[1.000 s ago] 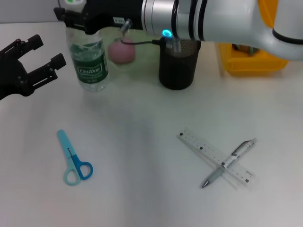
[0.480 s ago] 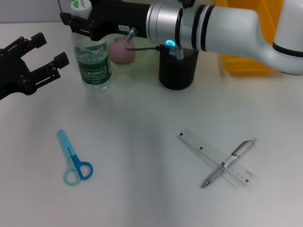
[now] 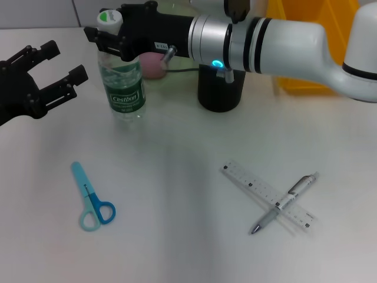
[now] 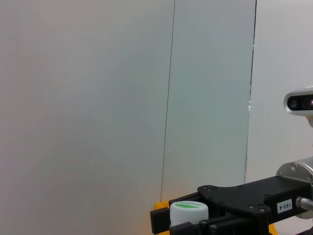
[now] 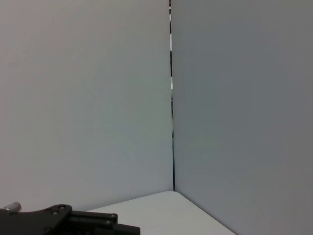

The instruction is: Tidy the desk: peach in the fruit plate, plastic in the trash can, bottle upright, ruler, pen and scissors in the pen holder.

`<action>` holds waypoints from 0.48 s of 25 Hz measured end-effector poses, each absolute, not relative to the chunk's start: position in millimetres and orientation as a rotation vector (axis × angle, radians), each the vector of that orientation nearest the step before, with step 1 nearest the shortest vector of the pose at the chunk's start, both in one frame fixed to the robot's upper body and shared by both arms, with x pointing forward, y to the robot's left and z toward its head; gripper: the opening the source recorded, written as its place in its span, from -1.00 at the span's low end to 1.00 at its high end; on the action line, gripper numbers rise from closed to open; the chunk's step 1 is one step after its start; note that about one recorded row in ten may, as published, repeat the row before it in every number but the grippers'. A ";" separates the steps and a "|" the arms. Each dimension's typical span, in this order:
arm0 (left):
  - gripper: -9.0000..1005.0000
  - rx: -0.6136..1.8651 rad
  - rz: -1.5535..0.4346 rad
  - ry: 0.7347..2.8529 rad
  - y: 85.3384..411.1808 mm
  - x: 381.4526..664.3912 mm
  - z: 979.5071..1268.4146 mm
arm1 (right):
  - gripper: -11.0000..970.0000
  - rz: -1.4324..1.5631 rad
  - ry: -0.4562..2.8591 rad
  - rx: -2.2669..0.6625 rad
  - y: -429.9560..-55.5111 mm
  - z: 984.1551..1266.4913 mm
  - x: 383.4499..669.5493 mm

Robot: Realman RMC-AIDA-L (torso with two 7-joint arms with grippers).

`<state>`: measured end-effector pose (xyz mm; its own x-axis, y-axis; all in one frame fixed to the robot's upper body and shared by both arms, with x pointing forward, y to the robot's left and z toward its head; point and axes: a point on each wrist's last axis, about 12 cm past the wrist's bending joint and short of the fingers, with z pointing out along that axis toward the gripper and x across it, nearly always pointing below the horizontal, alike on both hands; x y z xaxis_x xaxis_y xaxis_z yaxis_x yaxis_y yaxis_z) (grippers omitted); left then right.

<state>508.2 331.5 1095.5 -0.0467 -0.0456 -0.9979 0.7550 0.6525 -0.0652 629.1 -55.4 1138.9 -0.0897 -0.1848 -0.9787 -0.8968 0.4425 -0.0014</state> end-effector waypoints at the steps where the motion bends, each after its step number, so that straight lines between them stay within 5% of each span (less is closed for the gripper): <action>1: 0.58 0.623 -0.722 1.488 331.2 508.2 1095.4 | -0.08 0.791 1.570 -0.979 -55.4 1138.6 628.8; 12: 0.58 0.632 -0.731 1.486 327.5 509.5 1095.2 | -0.08 0.762 1.552 -1.030 -54.8 1134.2 625.5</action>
